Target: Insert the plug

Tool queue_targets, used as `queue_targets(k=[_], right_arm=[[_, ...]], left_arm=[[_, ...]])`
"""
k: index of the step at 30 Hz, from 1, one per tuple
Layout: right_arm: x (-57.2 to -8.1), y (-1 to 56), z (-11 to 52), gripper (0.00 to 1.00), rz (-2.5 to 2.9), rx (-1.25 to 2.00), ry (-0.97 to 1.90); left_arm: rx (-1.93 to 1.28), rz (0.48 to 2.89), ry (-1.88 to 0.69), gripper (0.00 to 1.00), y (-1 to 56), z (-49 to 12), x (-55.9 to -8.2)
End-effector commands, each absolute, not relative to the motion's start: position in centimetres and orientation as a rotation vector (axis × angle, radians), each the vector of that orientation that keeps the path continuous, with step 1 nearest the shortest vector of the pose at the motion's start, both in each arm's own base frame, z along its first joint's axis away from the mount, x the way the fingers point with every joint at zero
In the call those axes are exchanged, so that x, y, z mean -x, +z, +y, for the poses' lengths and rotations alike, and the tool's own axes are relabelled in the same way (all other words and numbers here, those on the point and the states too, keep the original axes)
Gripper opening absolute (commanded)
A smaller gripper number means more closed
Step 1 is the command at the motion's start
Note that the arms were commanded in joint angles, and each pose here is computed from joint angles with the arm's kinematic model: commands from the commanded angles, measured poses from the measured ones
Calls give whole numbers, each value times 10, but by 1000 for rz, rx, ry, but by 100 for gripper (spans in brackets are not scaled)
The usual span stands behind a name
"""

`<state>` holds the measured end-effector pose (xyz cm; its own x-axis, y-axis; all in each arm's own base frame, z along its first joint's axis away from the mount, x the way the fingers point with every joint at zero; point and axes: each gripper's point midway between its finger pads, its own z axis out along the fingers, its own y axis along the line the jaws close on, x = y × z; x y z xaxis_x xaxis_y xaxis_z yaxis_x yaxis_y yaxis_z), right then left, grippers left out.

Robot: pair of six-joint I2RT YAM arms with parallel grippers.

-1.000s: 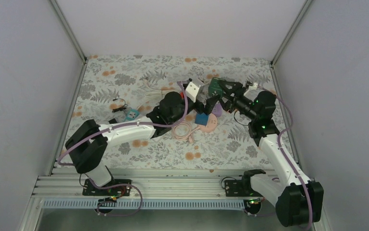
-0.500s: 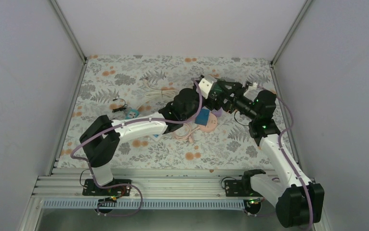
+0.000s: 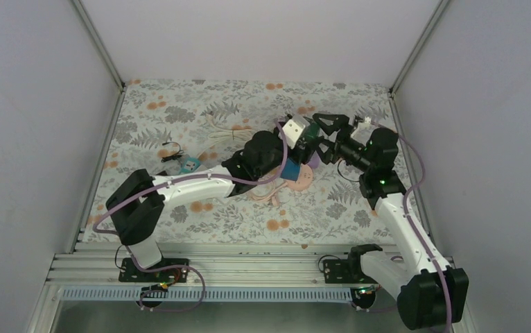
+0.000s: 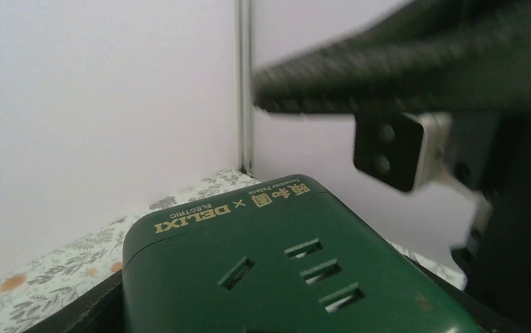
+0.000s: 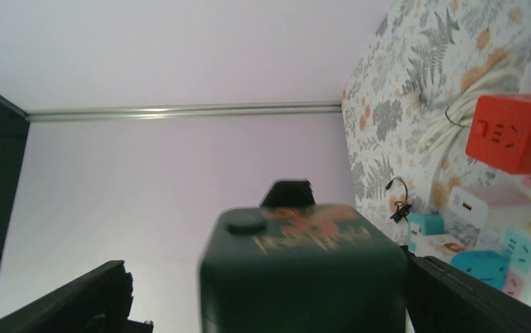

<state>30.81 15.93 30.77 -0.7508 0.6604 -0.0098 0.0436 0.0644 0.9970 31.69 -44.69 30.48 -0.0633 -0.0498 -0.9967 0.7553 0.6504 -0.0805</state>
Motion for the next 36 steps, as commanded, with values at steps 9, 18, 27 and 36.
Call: queue_targets(k=[9,18,27,36], right_arm=[[-270,329,189,100,1952,118,1660],[-232,336,198,100,1976,433,1700],[-227,323,199,85,2030,405,1770],[-213,340,206,86,2034,436,1902]], left_arm=[[-1202,1126,-949,49,340,-419,-240],[-1444,1029,-971,48,332,-406,-227],[-1498,964,-967,47,340,-398,-218],[-1498,856,-925,47,371,-387,-206]])
